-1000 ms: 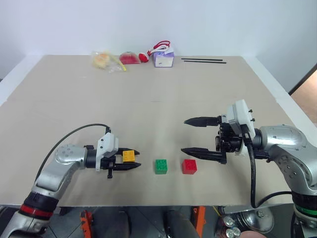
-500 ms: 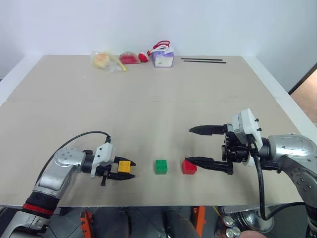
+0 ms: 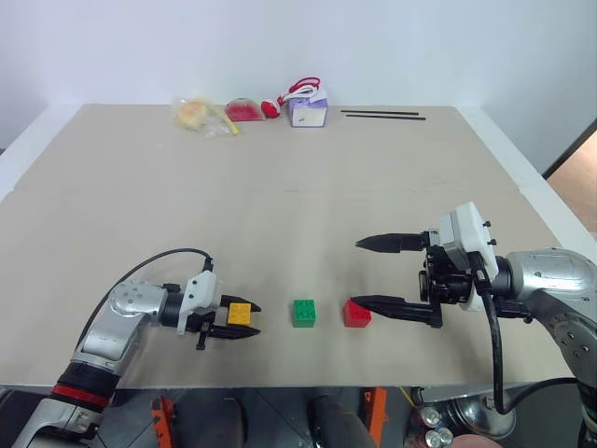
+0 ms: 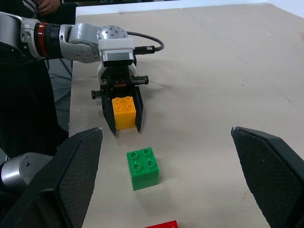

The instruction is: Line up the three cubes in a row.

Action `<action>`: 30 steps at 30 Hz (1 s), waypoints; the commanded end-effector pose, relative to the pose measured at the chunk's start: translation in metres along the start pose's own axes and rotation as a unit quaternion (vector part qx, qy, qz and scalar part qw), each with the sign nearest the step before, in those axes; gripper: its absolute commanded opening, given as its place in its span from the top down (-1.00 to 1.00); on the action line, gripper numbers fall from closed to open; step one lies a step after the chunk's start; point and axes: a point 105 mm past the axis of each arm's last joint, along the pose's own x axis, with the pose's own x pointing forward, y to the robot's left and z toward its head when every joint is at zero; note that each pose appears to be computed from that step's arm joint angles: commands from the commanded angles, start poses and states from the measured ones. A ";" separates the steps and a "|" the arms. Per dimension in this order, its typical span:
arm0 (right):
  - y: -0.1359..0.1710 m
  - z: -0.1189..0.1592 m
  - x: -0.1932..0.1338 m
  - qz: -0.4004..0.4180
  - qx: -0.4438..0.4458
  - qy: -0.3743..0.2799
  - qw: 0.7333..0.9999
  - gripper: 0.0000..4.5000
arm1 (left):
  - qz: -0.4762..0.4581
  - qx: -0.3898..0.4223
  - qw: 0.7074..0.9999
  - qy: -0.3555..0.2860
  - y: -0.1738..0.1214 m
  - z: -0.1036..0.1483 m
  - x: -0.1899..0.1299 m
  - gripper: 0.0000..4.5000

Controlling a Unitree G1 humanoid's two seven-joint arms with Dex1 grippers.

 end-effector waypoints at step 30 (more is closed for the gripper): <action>-0.023 0.020 -0.008 -0.092 0.015 -0.100 0.991 -1.00 | 0.271 -0.079 0.930 -0.236 0.080 0.122 -0.042 -0.99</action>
